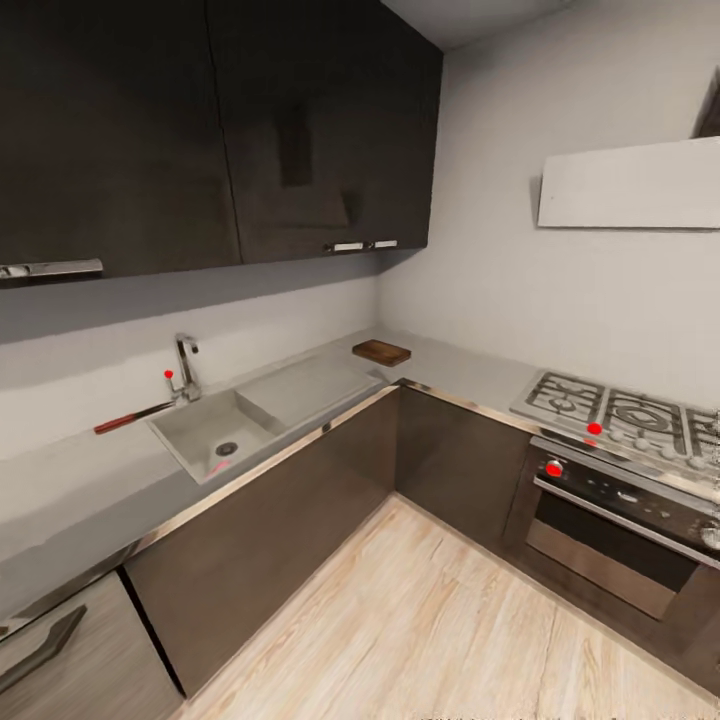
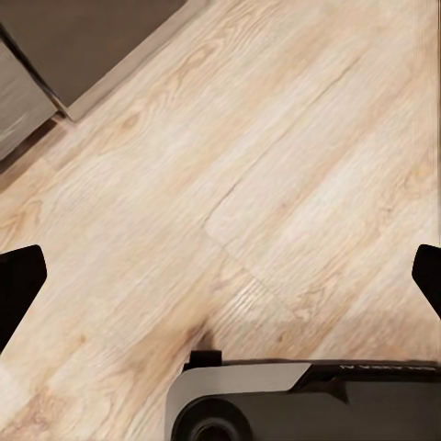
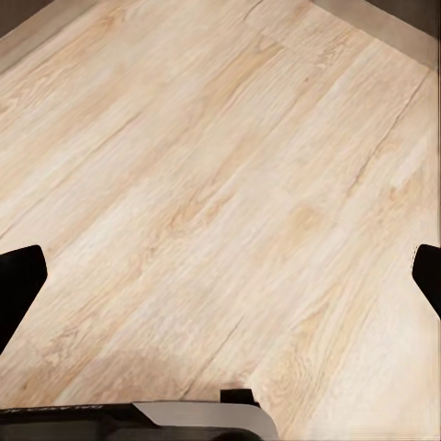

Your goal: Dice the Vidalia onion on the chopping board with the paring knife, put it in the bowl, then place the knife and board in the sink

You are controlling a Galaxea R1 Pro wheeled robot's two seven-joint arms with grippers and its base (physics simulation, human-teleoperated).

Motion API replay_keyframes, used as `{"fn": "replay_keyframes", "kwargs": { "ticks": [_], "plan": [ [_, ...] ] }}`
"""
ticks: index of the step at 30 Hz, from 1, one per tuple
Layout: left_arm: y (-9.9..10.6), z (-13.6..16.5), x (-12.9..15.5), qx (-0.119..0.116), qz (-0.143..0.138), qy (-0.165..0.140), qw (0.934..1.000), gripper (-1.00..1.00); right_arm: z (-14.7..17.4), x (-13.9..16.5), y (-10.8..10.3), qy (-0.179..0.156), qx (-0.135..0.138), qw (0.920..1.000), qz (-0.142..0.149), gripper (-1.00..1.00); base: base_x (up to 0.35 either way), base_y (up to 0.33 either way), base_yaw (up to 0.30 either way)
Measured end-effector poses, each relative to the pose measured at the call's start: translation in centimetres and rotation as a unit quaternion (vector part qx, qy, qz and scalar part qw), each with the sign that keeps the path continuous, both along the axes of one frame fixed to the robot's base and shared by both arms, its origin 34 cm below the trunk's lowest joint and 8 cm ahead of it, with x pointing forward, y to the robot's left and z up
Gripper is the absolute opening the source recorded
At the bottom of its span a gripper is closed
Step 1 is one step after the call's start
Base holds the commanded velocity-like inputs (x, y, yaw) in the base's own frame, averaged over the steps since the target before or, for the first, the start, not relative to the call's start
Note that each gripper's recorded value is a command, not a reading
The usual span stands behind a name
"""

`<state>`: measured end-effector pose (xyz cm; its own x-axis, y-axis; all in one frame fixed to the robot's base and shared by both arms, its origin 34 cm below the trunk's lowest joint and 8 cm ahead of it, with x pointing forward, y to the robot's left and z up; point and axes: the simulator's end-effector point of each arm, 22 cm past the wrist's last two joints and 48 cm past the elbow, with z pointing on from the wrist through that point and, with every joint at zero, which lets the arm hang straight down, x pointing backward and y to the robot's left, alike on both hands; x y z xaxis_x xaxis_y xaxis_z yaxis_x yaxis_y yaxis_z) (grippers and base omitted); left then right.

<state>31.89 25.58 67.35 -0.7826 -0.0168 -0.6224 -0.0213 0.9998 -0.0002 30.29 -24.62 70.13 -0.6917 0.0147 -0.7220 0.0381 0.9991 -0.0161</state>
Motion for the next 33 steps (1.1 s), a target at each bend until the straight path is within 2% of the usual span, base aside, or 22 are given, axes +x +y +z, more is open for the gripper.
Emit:
{"fn": "replay_keyframes", "kwargs": {
  "ticks": [16, 33],
  "plan": [
    [0.0, -0.01, -0.02, 0.0, 0.0, 0.0, 1.0, 1.0, -0.01, -0.01, 0.0, 0.0, 0.0, 1.0, 0.0, 1.0, 0.0, 0.0, -0.187],
    [-0.02, -0.01, -0.04, 0.0, -0.001, 0.0, 1.0, 1.0, -0.02, -0.02, 0.0, 0.001, 0.0, 1.0, 0.0, 1.0, 0.0, 0.0, -0.015]
  ]
}}
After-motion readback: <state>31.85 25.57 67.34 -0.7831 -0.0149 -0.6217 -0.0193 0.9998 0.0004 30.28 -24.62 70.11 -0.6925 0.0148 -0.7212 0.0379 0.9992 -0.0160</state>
